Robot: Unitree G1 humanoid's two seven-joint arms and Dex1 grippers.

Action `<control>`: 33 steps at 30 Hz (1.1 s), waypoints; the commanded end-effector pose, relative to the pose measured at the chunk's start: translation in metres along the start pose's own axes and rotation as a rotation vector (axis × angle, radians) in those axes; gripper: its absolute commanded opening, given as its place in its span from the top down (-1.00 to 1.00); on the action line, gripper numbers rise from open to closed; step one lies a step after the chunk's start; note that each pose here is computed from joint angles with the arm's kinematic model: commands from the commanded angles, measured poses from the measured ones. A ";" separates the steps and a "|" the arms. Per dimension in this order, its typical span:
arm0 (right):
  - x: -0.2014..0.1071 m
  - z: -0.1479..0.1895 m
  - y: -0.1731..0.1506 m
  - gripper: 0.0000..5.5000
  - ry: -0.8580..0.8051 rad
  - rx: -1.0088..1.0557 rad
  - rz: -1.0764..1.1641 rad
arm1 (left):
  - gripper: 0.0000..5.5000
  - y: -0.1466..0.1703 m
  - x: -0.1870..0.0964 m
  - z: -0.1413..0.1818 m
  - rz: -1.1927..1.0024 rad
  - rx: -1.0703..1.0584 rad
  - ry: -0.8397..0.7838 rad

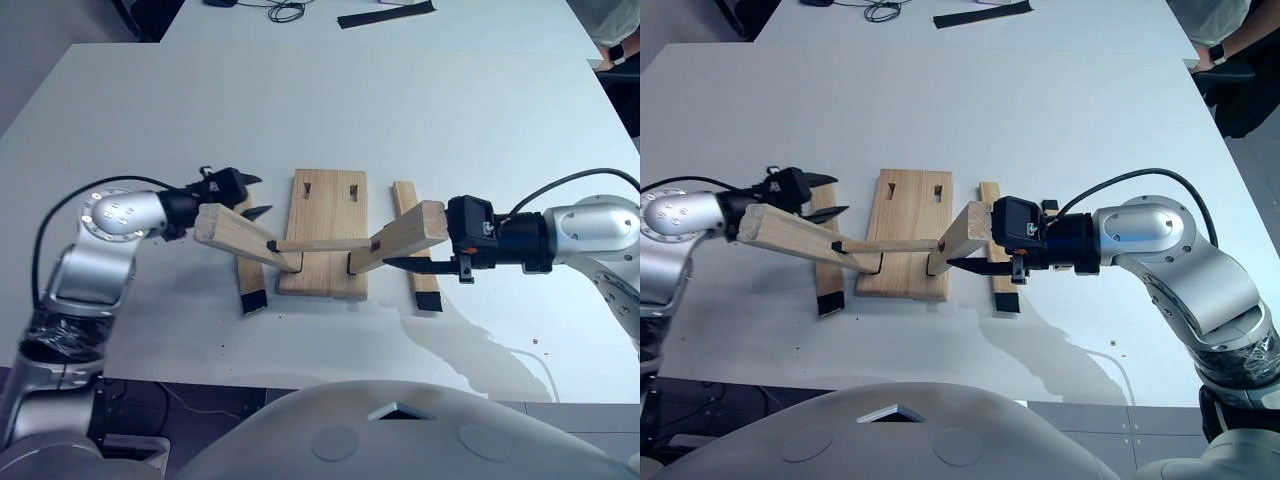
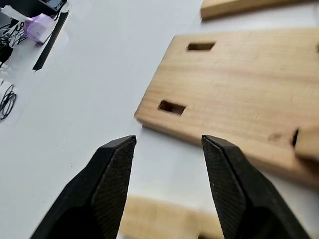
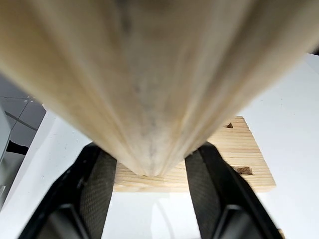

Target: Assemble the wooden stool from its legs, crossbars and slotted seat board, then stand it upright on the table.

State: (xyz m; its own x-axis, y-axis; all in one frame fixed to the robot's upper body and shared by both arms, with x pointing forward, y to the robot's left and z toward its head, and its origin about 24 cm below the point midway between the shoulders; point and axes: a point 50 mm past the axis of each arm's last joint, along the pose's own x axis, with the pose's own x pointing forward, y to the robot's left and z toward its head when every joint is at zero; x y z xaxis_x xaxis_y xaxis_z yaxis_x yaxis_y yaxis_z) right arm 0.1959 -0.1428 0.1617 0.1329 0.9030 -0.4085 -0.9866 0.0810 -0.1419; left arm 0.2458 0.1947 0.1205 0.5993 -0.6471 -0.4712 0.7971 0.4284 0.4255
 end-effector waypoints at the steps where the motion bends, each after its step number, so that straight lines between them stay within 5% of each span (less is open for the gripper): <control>1: 0.002 -0.005 -0.002 0.26 0.042 0.018 0.003 | 0.11 -0.004 0.018 0.014 0.089 -0.025 -0.011; 16: 0.021 -0.005 -0.015 0.26 0.030 0.002 0.089 | 0.11 0.001 0.063 0.058 0.145 -0.050 -0.144; 33: 0.044 0.001 -0.020 0.26 0.020 -0.039 0.163 | 0.11 -0.011 0.101 0.070 0.174 -0.069 -0.168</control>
State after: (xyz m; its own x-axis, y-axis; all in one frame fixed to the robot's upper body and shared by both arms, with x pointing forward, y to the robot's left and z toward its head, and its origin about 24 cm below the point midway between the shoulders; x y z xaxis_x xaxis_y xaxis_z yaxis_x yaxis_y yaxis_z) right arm 0.2274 -0.1251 0.1626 0.0377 0.9004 -0.4334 -0.9891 -0.0281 -0.1444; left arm 0.3015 0.1303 0.1232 0.7951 -0.5308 -0.2933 0.6038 0.6482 0.4639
